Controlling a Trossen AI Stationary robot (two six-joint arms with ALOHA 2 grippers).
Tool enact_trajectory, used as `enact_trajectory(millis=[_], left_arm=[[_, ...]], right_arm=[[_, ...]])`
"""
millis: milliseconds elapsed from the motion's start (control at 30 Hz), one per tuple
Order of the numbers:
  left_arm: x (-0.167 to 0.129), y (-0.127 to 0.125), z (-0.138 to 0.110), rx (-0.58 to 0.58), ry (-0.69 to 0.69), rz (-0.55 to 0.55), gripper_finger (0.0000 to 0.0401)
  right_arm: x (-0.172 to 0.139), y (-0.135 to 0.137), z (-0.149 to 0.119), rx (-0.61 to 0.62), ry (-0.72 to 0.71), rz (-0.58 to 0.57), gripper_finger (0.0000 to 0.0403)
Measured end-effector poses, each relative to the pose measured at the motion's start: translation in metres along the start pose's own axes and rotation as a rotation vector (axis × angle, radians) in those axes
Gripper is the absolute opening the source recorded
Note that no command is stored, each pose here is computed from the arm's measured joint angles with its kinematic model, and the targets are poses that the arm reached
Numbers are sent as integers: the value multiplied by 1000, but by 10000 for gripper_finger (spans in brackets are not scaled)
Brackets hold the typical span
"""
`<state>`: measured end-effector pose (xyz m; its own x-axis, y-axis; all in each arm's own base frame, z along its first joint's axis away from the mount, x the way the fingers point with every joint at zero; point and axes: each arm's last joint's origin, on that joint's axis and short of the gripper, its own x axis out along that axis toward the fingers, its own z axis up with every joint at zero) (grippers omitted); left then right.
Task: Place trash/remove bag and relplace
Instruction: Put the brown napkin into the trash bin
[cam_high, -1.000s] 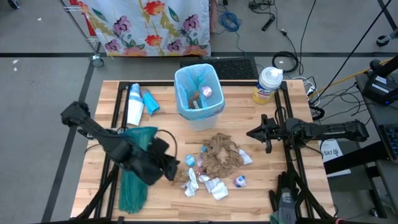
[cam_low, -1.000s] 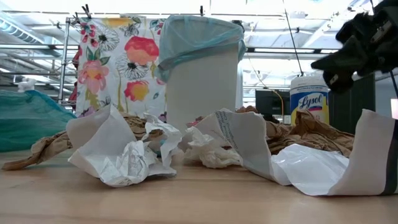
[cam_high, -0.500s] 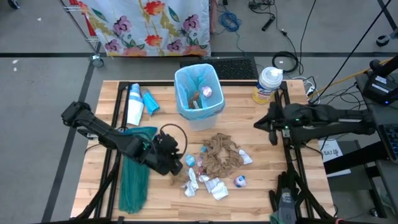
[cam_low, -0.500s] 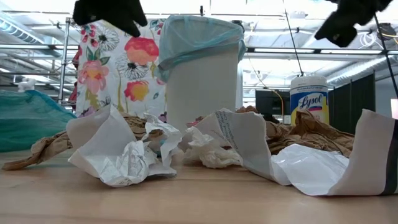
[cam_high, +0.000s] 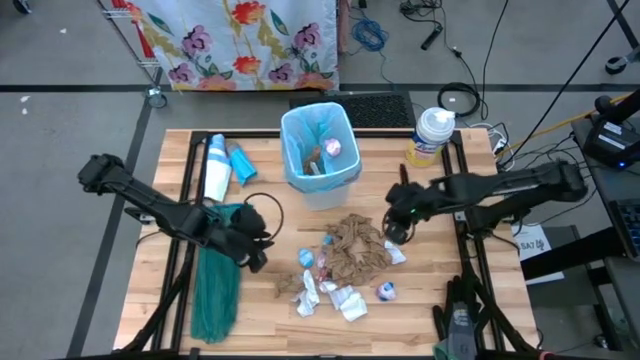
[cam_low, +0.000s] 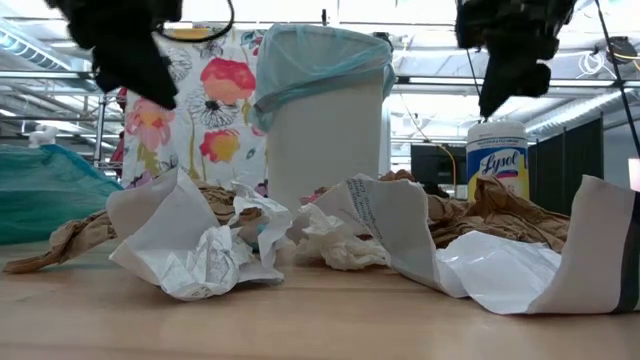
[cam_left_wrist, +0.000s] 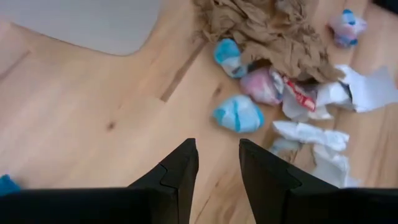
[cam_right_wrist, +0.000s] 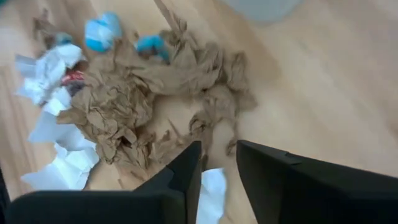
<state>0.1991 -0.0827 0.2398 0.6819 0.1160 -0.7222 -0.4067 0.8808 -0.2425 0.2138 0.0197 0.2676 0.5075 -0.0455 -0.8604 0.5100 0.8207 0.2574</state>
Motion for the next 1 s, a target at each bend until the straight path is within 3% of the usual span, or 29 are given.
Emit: enact_trajectory(millis=[200,467,833,1000], left_arm=[[-4,23,-21,-8,1,-67,123],[-14,39,-32,0,4,-118,123],[-27,48,-32,-23,-32,-156,123],[-29,48,-32,-26,-31,-171,123]], right_arm=[[33,19,-3,97,62,-24,123],[69,40,-12,175,110,-39,143],[102,50,-29,187,206,-116,143],[116,49,-33,179,237,-162,114]])
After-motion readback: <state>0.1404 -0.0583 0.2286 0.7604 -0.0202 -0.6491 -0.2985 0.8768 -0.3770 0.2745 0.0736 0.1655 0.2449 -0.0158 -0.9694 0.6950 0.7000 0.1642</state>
